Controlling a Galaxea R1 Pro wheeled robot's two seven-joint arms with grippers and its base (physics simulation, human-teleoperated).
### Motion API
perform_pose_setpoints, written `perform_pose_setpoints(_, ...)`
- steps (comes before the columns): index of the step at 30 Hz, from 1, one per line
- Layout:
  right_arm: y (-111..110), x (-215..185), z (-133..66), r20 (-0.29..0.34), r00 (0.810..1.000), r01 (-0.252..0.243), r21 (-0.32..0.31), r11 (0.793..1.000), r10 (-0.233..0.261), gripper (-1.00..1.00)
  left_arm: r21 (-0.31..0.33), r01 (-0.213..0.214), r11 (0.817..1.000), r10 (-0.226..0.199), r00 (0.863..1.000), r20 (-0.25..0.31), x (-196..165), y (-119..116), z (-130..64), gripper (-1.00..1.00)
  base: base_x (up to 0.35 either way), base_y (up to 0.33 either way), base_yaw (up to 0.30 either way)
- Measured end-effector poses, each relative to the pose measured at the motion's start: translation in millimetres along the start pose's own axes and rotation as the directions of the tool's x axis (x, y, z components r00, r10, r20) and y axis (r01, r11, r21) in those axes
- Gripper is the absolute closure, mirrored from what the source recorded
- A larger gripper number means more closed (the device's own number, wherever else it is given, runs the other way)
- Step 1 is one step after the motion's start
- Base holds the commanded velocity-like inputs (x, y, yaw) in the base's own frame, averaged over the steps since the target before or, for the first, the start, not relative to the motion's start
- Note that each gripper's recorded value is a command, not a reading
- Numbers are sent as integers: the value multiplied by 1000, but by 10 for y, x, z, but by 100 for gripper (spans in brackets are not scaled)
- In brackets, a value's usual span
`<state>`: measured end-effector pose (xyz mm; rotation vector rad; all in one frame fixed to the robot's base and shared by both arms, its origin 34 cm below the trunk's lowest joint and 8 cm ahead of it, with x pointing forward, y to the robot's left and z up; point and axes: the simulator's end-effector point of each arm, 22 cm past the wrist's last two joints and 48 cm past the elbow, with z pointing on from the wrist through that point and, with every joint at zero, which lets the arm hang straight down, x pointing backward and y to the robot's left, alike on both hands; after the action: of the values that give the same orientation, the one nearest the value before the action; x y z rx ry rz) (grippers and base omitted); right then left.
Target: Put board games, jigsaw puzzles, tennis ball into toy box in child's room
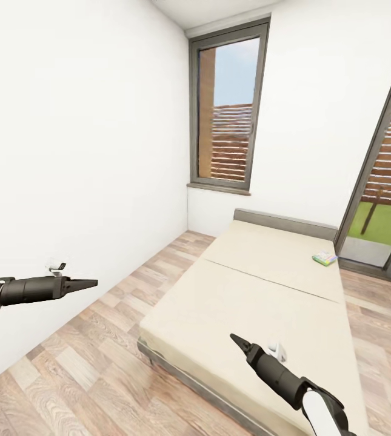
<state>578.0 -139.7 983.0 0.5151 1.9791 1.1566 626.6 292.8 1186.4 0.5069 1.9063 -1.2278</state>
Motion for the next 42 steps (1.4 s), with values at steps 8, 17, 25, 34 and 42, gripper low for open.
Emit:
perform_pose_setpoints(8,83,9,5,0,1000,10,-28,1000,-10,-100,1,-4,1000,4,1000,2,-14,-20,-10,-100,-83,-127,173)
perform_pose_setpoints(17,127,2,-1,3,1000,14,-38,999,-14,-100,2,-11,1000,11,1000,6,-36,-51,-23,-100,-13,-67,239)
perform_pose_setpoints(25,144,-5,-6,5,1000,16,-42,999,-16,-100,2,-14,1000,14,1000,7,-47,-68,-30,-100,-1,-106,240)
perform_pose_setpoints(34,143,-4,-7,5,1000,16,-41,999,-16,-100,2,-15,1000,15,1000,8,-48,-72,-30,-100,0,-12,80)
perform_pose_setpoints(42,142,-4,-4,4,1000,16,-41,999,-15,-100,2,-14,1000,14,1000,7,-47,-68,-29,-100,-81,-26,8)
